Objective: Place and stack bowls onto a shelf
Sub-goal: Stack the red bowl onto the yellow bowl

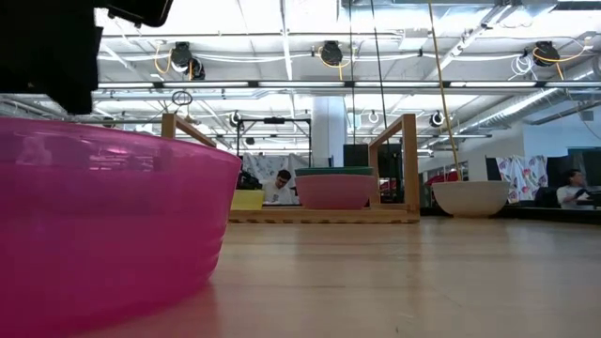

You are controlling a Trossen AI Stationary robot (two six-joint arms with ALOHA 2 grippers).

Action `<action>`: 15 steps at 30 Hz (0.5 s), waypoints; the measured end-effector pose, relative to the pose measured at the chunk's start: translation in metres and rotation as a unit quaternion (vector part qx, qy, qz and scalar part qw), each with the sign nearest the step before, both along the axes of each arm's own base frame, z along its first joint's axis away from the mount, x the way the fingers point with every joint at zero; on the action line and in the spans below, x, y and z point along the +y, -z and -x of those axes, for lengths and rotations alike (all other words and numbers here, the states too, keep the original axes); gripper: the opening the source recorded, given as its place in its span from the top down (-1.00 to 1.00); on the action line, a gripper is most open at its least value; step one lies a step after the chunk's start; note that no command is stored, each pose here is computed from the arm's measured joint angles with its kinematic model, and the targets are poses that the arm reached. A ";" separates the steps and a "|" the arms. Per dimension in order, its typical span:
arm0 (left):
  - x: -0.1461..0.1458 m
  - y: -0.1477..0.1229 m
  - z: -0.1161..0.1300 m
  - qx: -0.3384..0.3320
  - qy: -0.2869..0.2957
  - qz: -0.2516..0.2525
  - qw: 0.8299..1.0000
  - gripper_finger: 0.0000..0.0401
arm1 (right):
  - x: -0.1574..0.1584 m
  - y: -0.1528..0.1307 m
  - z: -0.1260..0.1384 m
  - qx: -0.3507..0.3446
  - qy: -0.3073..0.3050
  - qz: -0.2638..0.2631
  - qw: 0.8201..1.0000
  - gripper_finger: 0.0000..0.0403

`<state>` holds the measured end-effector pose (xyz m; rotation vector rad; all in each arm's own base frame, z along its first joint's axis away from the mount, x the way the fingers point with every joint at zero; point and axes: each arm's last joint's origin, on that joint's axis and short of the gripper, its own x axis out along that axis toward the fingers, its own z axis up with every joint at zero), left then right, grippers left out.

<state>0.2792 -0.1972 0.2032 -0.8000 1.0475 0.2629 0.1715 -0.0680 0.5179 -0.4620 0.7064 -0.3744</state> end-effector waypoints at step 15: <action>0.005 0.005 0.008 0.049 0.011 -0.028 0.998 0.58 | 0.000 0.000 0.000 0.002 -0.002 0.003 1.000 0.38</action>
